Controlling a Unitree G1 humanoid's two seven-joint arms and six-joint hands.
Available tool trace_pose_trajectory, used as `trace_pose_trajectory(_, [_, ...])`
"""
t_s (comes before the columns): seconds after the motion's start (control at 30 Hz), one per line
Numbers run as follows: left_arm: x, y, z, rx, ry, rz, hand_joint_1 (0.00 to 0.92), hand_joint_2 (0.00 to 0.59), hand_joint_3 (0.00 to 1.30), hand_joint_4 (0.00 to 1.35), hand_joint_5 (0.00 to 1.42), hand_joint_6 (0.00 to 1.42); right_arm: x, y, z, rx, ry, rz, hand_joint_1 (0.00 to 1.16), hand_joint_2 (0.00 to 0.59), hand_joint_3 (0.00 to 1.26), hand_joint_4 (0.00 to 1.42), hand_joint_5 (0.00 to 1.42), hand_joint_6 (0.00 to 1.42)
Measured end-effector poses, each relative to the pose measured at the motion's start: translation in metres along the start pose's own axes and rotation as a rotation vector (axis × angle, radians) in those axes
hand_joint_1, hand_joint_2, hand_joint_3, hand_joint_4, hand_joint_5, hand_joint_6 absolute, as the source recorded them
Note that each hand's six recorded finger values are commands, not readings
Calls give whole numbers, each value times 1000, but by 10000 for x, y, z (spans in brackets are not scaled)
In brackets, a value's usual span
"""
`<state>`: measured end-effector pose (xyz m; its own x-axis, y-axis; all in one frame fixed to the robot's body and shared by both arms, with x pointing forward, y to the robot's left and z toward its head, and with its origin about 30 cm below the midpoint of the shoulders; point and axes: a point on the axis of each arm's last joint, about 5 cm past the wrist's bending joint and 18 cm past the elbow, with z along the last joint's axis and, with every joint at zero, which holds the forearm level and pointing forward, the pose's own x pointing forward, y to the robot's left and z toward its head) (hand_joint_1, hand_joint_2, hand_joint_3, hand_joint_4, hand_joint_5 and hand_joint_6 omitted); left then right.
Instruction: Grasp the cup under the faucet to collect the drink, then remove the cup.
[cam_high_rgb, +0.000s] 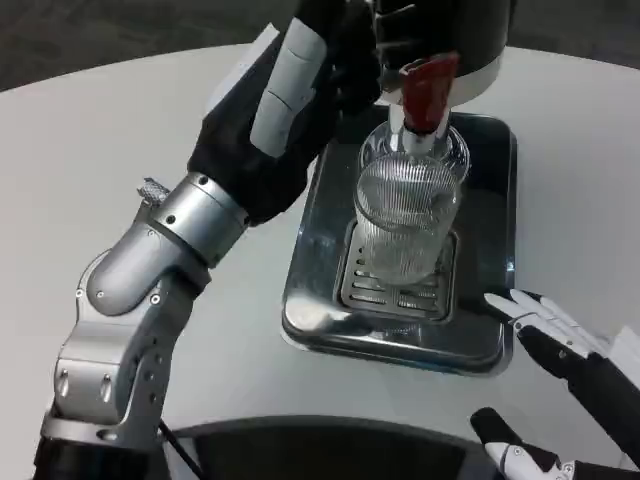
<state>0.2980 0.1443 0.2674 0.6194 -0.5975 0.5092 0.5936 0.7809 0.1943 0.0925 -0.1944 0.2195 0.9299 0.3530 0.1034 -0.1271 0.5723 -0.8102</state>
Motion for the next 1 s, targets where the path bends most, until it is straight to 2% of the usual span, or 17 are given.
trace_pose_trajectory(0.57, [58,-39,-49,-15,0,-60,36,51,318,197,279,249,-4,-6,-3,7,-2,-5,673,481,124,42,0,0])
trace_pose_trajectory(0.8, [38,-4,-40,97,29,-98,0,50,314,191,273,230,-3,-6,-3,8,-2,-9,673,481,124,42,0,0])
trace_pose_trajectory(1.0, [25,25,-39,167,21,-125,0,46,310,182,266,216,0,-5,-2,8,-4,-11,673,481,124,42,0,0])
